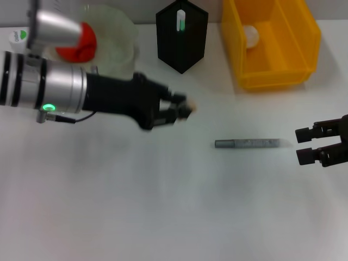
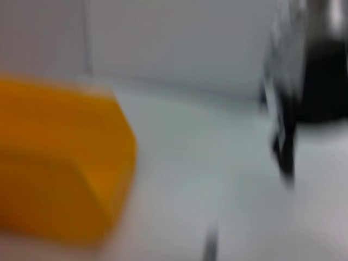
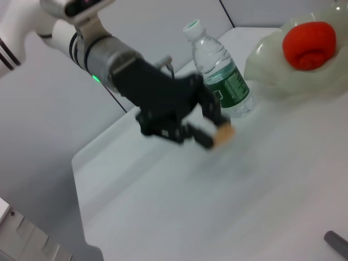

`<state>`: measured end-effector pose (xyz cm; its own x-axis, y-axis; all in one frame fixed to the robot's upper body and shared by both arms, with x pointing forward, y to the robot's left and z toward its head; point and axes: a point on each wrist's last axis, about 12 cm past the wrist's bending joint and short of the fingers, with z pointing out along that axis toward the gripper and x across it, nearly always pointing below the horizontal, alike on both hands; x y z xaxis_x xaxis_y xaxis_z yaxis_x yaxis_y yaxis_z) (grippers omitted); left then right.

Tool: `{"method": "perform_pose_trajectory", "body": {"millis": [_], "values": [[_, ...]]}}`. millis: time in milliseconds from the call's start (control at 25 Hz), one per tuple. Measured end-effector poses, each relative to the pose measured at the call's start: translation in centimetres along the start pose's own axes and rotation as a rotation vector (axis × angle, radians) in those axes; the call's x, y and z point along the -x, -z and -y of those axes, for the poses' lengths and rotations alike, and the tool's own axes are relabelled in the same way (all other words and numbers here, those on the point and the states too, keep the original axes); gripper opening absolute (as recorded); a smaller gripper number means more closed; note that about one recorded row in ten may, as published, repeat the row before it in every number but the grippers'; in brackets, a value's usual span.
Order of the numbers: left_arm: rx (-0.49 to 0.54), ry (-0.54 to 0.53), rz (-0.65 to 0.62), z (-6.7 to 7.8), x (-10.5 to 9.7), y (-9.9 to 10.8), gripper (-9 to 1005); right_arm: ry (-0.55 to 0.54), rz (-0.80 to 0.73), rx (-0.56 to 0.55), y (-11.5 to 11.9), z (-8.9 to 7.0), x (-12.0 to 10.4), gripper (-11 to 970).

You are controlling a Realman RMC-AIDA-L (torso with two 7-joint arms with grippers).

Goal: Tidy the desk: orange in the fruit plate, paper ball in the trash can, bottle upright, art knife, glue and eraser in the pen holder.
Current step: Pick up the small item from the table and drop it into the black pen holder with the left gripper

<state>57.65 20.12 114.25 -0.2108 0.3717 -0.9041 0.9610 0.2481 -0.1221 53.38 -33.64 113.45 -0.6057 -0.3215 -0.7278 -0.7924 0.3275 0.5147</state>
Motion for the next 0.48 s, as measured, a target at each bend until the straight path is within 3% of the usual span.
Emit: {"method": "perform_pose_trajectory", "body": {"millis": [80,200,280,480], "values": [[0.004,0.02,0.073,0.0,-0.1,0.1,264,-0.003,0.001,0.002,0.0,0.0,0.0,763],[0.077,0.046,0.406,-0.1,-1.7,0.3,265,-0.022,0.009,0.014,-0.3,0.0,-0.3,763],[0.143,0.037,0.526,-0.2,-2.3,0.3,266,-0.027,0.013,0.015,-0.3,0.0,-0.4,762],[0.254,0.06,0.593,-1.5,-2.2,-0.7,267,-0.051,0.031,0.021,-0.5,0.0,-0.7,761]]}}
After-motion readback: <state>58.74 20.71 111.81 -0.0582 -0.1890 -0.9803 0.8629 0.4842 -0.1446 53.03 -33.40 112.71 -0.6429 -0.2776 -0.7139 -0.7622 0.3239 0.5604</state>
